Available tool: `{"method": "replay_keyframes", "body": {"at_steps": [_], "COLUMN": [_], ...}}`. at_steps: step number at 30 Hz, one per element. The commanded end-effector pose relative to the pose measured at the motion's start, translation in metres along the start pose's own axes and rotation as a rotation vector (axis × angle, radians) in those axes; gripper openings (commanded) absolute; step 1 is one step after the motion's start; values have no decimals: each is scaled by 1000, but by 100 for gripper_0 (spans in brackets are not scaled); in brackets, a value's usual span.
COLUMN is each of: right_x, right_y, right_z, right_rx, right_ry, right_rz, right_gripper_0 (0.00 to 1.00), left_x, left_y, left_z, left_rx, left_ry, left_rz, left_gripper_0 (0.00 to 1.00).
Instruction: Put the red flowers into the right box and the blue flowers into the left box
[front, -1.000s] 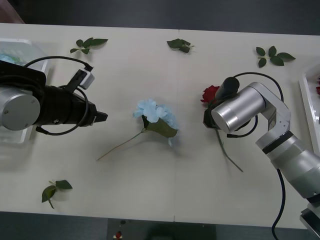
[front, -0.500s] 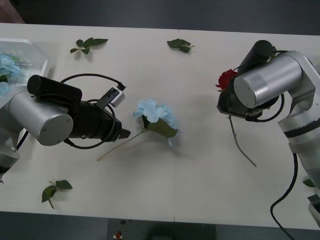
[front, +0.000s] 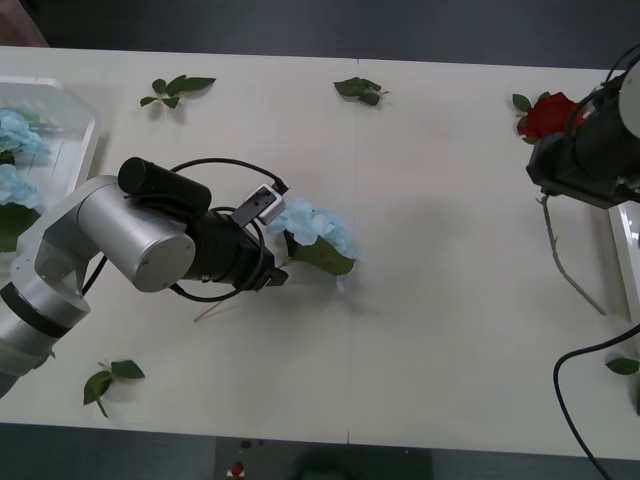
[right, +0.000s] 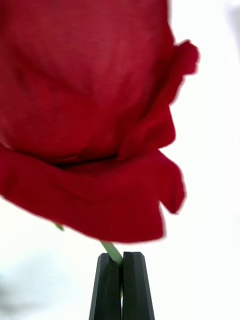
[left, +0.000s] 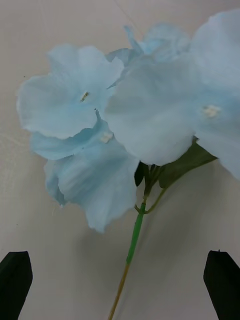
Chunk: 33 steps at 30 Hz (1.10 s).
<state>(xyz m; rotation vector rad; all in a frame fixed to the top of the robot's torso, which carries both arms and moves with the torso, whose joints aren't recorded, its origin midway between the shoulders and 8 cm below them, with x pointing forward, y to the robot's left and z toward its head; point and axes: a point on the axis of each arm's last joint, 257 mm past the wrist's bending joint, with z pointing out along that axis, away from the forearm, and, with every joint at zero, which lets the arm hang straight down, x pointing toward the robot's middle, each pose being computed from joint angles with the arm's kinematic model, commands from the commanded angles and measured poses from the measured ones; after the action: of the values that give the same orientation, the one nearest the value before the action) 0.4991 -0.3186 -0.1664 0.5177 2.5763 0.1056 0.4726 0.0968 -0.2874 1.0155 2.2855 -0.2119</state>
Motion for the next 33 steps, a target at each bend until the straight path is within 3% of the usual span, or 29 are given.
{"method": "replay_keyframes", "body": {"at_steps": [1,14,29,30,33], "right_x": [-38,-76,-115,-118,-127], "right_y": [-20,-143,-257,-262,-278], "right_z": [-37,-67,-72,-72,-70], "right_rx": [-17,89,229,236,261], "right_ry": [-93,-131,-200,-209,-240], "right_rz": [-35,-10,104,108,117], "right_gripper_0": [0,0,0,0,0], "left_x": [-22,-4,3,4,7], "left_y": [5,-1,-14,-14,-13], "left_z": [6,34,42,43,46], "left_rx": [-38,-108,-98,-96,-98], "left_ry": [-34,16,32,35,43], "left_rz": [28,139,108,102,90], "left_gripper_0": [100,100,100,99,69]}}
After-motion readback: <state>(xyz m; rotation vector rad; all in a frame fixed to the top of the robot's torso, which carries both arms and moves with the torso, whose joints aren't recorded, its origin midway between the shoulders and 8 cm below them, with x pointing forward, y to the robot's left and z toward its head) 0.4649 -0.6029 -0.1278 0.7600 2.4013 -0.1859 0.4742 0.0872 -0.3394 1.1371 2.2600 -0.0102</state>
